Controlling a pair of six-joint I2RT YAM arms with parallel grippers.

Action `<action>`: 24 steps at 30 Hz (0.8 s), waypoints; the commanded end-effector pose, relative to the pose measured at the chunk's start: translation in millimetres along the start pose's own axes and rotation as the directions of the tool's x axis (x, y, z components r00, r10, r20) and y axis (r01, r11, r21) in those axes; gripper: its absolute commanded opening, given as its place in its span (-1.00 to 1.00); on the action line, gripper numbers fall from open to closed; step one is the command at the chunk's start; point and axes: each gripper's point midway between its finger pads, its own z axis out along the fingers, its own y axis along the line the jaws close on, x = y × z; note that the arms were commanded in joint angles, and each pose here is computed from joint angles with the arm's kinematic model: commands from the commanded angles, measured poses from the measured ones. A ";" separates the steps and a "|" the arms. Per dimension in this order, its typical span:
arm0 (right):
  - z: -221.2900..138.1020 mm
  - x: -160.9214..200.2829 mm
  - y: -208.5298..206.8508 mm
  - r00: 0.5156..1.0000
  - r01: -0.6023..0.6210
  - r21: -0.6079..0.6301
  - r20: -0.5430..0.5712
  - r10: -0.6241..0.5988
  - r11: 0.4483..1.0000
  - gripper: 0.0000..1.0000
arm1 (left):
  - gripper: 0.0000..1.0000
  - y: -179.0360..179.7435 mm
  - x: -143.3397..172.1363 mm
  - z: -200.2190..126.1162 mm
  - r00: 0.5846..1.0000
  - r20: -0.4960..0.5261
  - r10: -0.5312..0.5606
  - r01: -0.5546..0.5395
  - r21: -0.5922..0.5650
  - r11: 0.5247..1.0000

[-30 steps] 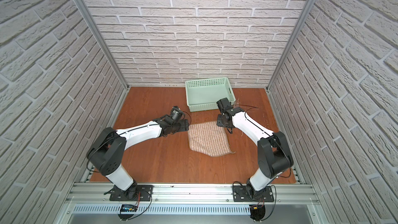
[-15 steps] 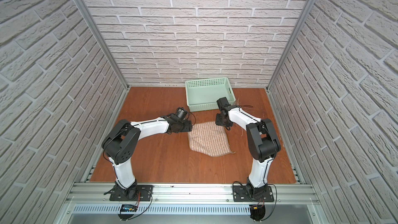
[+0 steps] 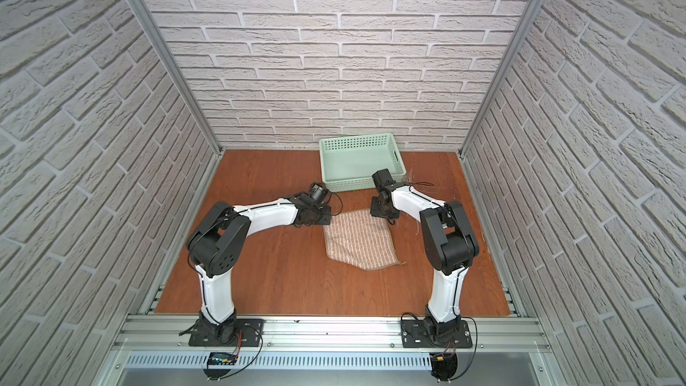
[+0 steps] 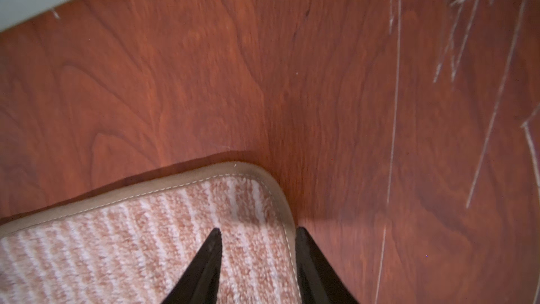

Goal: Fold the square dishcloth
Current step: Flatten out the cleaning item at the center of the board.

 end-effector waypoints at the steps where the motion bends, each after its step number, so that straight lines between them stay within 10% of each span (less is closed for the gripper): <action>1: 4.5 -7.2 -1.3 1.000 0.008 0.014 0.022 -0.008 1.000 -0.12 | -0.10 6.2 18.7 8.0 0.997 -0.067 0.035 -0.038 -0.043 0.998; 14: 10.2 -12.5 -11.0 0.999 0.025 0.082 0.036 -0.028 0.996 -0.11 | -0.97 5.0 19.0 15.1 0.996 -0.082 0.044 -0.048 -0.045 0.998; 24: 19.2 -17.0 -10.3 0.999 0.041 0.102 0.021 -0.043 0.994 -0.11 | -1.00 5.4 12.5 10.5 0.996 -0.067 0.064 -0.067 -0.057 0.996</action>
